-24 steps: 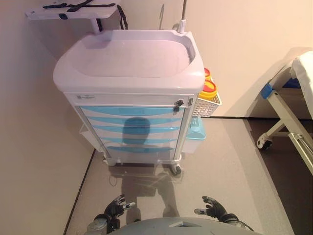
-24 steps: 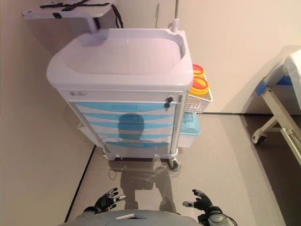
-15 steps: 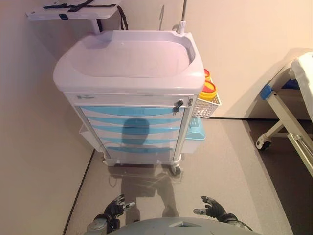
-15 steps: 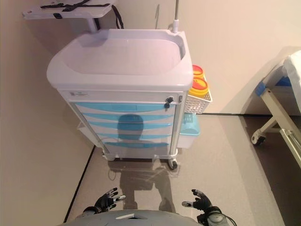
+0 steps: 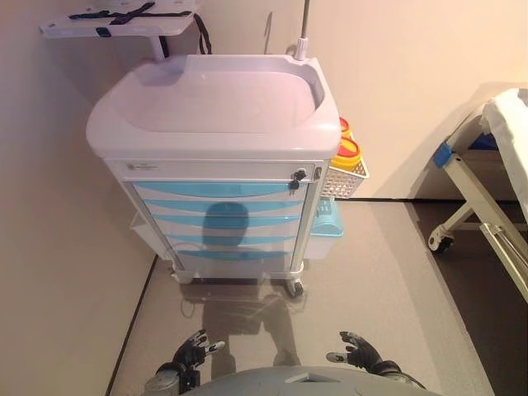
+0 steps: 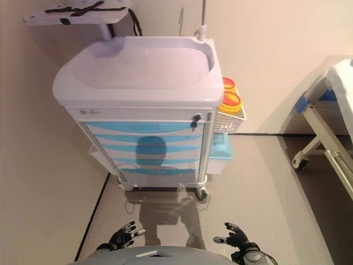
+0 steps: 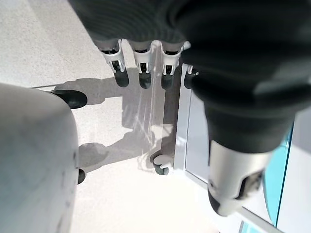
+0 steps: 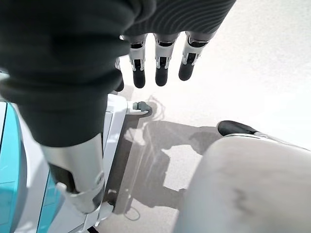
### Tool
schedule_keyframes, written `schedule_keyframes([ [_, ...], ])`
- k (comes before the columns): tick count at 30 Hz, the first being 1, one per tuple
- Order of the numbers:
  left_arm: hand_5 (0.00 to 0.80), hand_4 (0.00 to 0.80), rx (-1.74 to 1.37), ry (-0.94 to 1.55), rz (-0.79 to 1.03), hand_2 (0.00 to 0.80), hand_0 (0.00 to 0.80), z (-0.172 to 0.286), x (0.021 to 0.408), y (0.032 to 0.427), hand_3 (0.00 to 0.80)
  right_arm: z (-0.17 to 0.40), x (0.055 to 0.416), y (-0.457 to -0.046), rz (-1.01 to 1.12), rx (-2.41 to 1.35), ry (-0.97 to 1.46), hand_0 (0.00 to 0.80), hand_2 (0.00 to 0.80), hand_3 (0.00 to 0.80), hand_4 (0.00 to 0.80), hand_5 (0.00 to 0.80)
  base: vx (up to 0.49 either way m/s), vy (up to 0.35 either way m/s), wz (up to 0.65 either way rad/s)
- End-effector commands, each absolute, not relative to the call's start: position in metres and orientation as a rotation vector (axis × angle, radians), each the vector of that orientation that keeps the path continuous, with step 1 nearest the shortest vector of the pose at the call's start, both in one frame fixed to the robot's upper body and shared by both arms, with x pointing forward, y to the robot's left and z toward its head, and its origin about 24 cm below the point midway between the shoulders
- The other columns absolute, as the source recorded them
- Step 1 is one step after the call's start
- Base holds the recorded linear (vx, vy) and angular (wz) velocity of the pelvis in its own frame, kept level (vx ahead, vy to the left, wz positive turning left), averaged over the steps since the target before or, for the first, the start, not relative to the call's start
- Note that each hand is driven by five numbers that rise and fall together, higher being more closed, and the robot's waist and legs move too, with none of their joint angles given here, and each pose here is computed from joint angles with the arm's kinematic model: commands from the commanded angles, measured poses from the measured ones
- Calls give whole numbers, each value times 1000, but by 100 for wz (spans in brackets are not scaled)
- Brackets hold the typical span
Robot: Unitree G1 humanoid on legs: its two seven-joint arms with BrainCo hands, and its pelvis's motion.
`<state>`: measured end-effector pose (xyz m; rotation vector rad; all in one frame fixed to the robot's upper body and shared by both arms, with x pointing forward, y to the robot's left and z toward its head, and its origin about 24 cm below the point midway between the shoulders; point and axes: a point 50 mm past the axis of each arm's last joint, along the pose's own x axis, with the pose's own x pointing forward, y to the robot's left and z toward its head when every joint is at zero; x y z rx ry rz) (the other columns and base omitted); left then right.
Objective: Open the drawer and pick up the medicine
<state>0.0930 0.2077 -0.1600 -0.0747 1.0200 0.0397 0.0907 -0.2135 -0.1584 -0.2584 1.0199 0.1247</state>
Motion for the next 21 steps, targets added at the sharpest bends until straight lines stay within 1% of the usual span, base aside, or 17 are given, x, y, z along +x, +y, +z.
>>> schedule_keyframes([
  [1, 0, 0, -131, 916, 144, 0, 0, -153, 113, 216, 0, -156, 107, -205, 121, -242, 957, 0, 0, 0, 0, 0, 67, 39, -5],
  [4, 0, 0, -173, 850, 175, 0, 0, -148, 124, 219, 0, -154, 109, -209, 93, -238, 939, 0, 0, 0, 0, 0, 3, 36, -6],
  [6, 0, 0, -197, 775, 187, 0, 0, -141, 139, 219, 0, -151, 117, -211, 49, -216, 903, 0, 0, 0, 0, 0, -84, 32, -15],
  [10, 0, 0, -280, 576, 223, 0, 0, -118, 184, 220, 0, -139, 143, -213, -10, -188, 799, 0, 0, 0, 0, 0, -199, 31, -12],
  [12, 0, 0, -343, 433, 248, 0, 0, -98, 213, 220, 0, -134, 155, -214, -28, -185, 756, 0, 0, 0, 0, 0, -196, 34, -8],
  [15, 0, 0, -410, 286, 260, 0, 0, -75, 238, 221, 0, -130, 164, -214, -31, -191, 734, 0, 0, 0, 0, 0, -115, 23, -14],
  [17, 0, 0, -466, 187, 255, 0, 0, -58, 254, 221, 0, -127, 170, -214, -27, -199, 717, 0, 0, 0, 0, 0, -95, 31, -9],
  [21, 0, 0, -619, -8, 171, 0, 0, -21, 280, 222, 0, -117, 181, -221, -29, -202, 672, 0, 0, 0, 0, 0, -63, 44, -15],
])
